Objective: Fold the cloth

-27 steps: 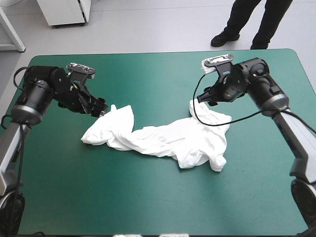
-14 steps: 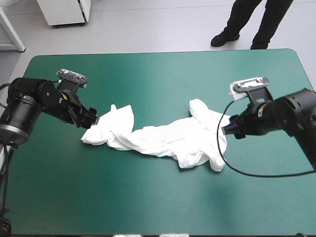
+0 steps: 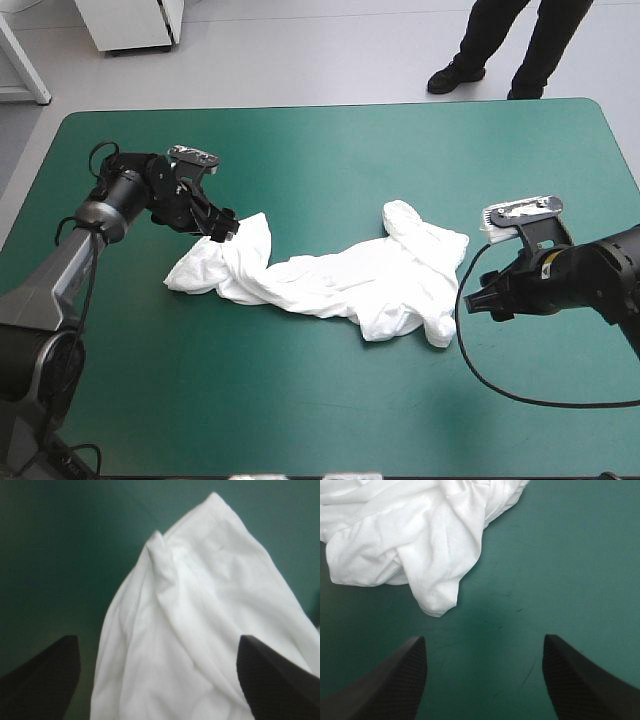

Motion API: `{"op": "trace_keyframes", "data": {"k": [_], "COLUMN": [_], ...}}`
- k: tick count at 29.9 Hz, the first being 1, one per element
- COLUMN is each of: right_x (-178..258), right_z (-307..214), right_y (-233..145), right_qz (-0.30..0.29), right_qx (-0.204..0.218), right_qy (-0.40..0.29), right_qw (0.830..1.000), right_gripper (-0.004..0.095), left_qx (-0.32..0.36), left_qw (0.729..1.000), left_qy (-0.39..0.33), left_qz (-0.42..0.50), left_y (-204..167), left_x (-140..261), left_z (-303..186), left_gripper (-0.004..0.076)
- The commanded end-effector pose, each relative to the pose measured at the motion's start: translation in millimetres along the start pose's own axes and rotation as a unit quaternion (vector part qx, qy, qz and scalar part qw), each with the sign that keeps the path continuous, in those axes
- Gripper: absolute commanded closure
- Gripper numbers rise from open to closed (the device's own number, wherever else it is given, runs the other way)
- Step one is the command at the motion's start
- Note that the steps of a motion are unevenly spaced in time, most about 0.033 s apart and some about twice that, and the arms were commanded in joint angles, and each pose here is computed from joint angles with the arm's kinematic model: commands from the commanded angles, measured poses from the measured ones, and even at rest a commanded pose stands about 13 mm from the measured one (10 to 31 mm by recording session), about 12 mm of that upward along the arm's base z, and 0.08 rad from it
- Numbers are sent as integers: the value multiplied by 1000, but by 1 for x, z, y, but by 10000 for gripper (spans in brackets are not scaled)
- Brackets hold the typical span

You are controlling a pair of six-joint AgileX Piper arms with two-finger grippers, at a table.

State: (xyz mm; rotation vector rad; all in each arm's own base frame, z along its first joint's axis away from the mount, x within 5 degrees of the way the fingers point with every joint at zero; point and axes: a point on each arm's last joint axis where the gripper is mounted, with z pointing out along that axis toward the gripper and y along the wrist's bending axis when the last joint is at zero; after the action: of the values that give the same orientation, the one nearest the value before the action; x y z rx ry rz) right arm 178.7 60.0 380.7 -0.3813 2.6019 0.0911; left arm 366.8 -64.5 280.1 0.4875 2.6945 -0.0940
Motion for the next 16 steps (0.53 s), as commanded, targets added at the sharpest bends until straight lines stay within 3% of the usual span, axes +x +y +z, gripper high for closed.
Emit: {"op": "trace_keyframes", "data": {"k": [1,5,16], "right_x": [-6,-8,-8], "right_z": [-4,-1,-1], "right_y": [-1,0,0], "right_qz": [3,4,4], "right_qx": [0,-2,-2], "right_qy": [-21,-14,-13], "right_qw": [1000,1000,1000], "right_gripper": [291,291,304], "left_qx": [-1,2,-3], "left_qw": [998,999,1000], "left_qy": [-59,-47,3], "left_qz": [-13,-20,-19], "left_y": [2,7,10], "left_x": [-31,-51,-53], "left_z": [-12,10,42], "left_gripper": [158,239,245]}}
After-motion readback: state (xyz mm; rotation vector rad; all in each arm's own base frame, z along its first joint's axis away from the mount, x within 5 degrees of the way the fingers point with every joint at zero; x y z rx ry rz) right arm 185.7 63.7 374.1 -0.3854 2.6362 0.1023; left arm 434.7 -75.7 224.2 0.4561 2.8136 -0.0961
